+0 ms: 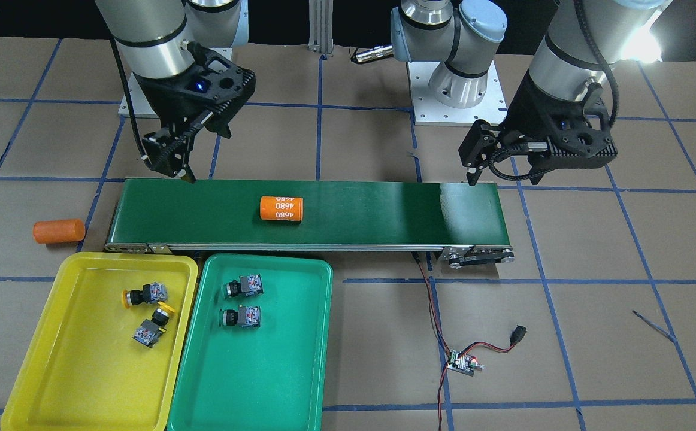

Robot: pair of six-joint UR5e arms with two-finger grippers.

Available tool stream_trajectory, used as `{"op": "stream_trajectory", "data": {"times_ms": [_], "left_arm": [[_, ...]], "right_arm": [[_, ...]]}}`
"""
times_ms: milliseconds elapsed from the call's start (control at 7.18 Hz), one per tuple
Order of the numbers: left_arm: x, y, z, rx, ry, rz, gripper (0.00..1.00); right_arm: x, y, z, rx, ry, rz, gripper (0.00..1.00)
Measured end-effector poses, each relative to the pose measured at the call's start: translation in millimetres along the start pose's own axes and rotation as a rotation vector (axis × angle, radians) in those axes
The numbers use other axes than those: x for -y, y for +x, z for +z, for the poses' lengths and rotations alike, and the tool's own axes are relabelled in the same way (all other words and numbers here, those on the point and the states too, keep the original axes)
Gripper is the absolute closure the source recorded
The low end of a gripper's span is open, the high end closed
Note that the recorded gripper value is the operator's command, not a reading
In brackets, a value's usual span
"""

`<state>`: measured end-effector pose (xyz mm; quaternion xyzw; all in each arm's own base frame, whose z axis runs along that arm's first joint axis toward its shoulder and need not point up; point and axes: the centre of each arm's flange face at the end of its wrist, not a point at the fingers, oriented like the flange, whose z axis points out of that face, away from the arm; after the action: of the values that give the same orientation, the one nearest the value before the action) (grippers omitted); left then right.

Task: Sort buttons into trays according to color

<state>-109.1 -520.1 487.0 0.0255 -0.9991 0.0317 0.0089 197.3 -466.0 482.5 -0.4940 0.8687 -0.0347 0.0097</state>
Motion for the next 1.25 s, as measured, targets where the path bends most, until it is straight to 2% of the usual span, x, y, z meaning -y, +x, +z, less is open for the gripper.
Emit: {"op": "stream_trajectory", "data": {"times_ms": [279,418,557,697,836,975,1254], "left_arm": [[0,0,0,-0.001,-0.001,0.000,0.00],[0,0,1,-0.001,-0.001,0.000,0.00],[0,0,1,-0.001,-0.002,0.000,0.00],[0,0,1,-0.002,-0.002,0.000,0.00],[0,0,0,-0.003,0.000,0.000,0.00],[0,0,-1,-0.003,0.002,0.000,0.00],[-1,1,-2,-0.003,0.004,0.001,0.00]], "right_arm": [[-26,4,-18,0.001,-0.007,0.315,0.00],[-31,3,-23,-0.003,-0.005,0.553,0.00],[-34,1,-25,-0.005,-0.008,0.829,0.00],[-37,-1,-27,-0.018,-0.014,0.992,0.00],[-40,-2,-30,-0.038,-0.015,1.062,0.00],[-41,-2,-32,-0.048,-0.013,1.097,0.00],[-41,-2,-35,-0.049,0.001,1.104,0.00]]}}
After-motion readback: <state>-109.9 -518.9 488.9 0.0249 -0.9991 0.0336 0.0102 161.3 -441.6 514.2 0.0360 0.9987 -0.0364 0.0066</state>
